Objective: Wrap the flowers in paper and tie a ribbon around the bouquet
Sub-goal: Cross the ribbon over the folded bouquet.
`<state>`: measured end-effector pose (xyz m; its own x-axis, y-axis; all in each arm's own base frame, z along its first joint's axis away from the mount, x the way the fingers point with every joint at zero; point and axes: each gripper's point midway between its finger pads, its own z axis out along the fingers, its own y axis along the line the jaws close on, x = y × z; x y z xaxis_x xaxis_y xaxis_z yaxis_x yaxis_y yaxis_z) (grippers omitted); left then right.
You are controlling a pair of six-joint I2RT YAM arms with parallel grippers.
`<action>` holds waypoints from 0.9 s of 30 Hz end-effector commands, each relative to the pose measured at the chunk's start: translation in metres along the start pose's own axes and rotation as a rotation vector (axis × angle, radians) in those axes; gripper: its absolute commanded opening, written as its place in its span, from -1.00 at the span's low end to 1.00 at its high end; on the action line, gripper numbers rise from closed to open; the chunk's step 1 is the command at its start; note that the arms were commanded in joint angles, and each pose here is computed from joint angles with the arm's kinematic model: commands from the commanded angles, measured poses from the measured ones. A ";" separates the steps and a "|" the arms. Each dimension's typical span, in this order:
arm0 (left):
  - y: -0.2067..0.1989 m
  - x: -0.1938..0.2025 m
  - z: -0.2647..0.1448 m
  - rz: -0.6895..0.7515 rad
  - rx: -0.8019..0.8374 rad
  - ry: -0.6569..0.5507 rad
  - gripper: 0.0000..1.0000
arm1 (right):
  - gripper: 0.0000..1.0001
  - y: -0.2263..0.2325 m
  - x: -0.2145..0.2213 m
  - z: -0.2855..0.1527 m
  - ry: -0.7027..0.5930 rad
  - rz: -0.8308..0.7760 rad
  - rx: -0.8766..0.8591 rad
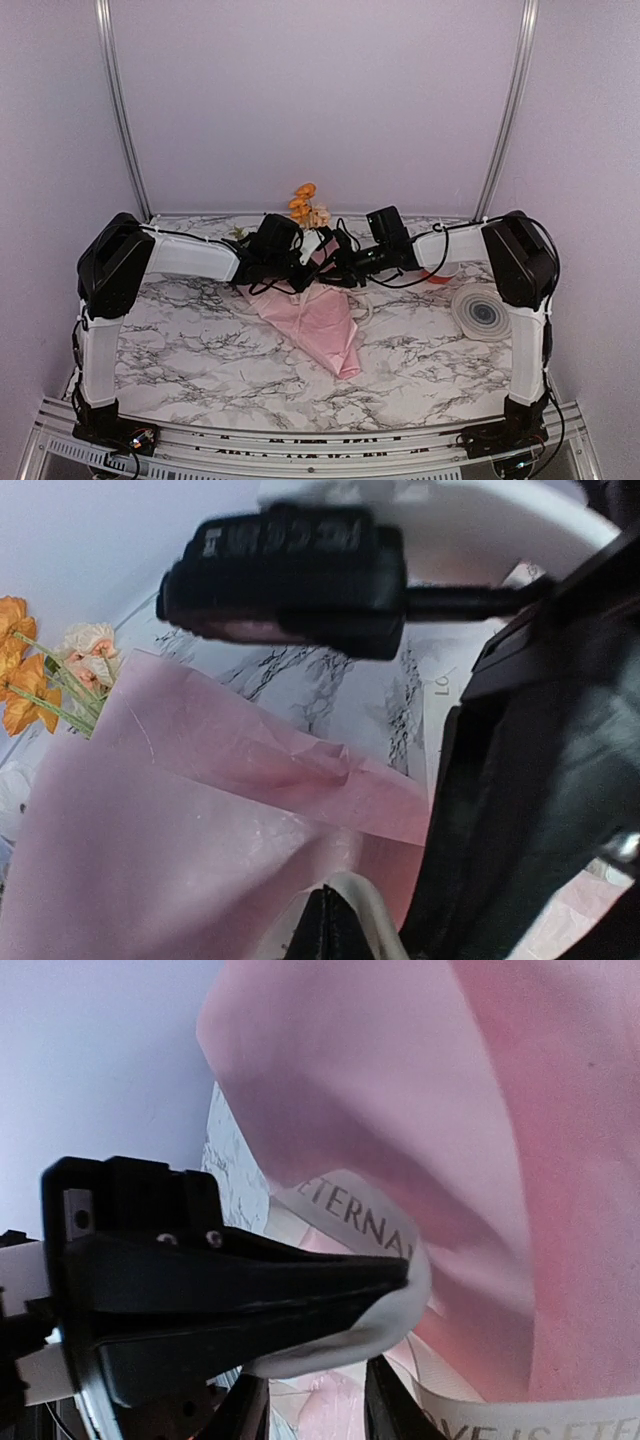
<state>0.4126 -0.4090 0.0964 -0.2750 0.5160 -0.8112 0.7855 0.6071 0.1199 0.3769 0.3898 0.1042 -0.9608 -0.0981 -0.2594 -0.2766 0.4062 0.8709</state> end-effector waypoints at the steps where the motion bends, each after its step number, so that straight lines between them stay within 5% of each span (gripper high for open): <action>1: 0.002 0.007 0.013 -0.047 -0.007 0.033 -1.00 | -0.37 0.002 -0.015 -0.018 -0.096 0.005 0.031; 9: -0.006 0.017 0.015 -0.089 0.059 0.033 -1.00 | -0.17 0.001 -0.024 -0.020 -0.114 -0.010 0.010; 23: -0.007 0.018 0.013 -0.139 0.110 0.020 -1.00 | -0.15 -0.027 -0.026 0.004 -0.084 0.059 0.057; 27: -0.008 0.019 0.015 -0.142 0.117 0.022 -1.00 | -0.39 -0.027 -0.024 0.008 -0.071 0.059 0.043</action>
<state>0.4126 -0.4095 0.0761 -0.3943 0.4482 -0.8023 0.7852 0.6179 -0.0407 0.4009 0.3777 0.0761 -0.9764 -0.0036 -0.2160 -0.1931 0.4634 0.8649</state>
